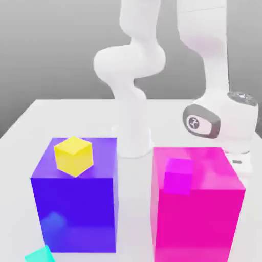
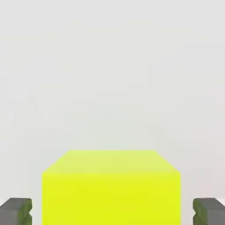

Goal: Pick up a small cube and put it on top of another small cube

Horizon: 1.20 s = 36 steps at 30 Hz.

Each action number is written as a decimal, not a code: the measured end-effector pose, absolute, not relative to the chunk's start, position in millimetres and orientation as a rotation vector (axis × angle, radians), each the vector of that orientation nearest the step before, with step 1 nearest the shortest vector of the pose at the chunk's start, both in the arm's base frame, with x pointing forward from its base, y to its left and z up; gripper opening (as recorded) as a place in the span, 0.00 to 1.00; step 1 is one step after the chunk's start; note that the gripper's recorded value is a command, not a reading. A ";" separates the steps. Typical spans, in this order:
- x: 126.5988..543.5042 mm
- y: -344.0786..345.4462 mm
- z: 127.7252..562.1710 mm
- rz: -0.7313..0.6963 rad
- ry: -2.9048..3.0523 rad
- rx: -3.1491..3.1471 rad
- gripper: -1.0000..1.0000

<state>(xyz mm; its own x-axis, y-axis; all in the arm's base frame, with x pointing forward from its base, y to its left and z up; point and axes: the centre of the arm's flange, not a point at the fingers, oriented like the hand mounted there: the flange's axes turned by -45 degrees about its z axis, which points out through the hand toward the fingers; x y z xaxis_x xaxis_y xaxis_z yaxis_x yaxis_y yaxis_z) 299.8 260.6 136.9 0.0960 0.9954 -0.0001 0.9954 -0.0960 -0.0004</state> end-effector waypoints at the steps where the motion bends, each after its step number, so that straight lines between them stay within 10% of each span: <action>1: 299.7 260.6 136.9 0.001 -2.112 -2.326 0.00; 10: 300.3 260.8 190.7 -0.001 -2.112 -2.328 0.00; 19: 429.7 236.9 354.9 -0.362 -1.602 -2.759 0.00; 31: 493.8 99.3 474.6 -0.117 -0.713 -3.089 0.00; 35: 493.6 87.3 427.2 -0.006 -0.651 -3.070 0.00; 36: 493.1 86.7 411.2 -0.002 -0.649 -3.069 1.00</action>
<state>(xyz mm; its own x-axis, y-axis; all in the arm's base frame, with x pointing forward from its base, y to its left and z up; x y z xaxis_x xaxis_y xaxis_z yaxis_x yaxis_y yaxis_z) 493.1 86.7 411.2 0.9145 0.4045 0.0024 0.4045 -0.9145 -0.0040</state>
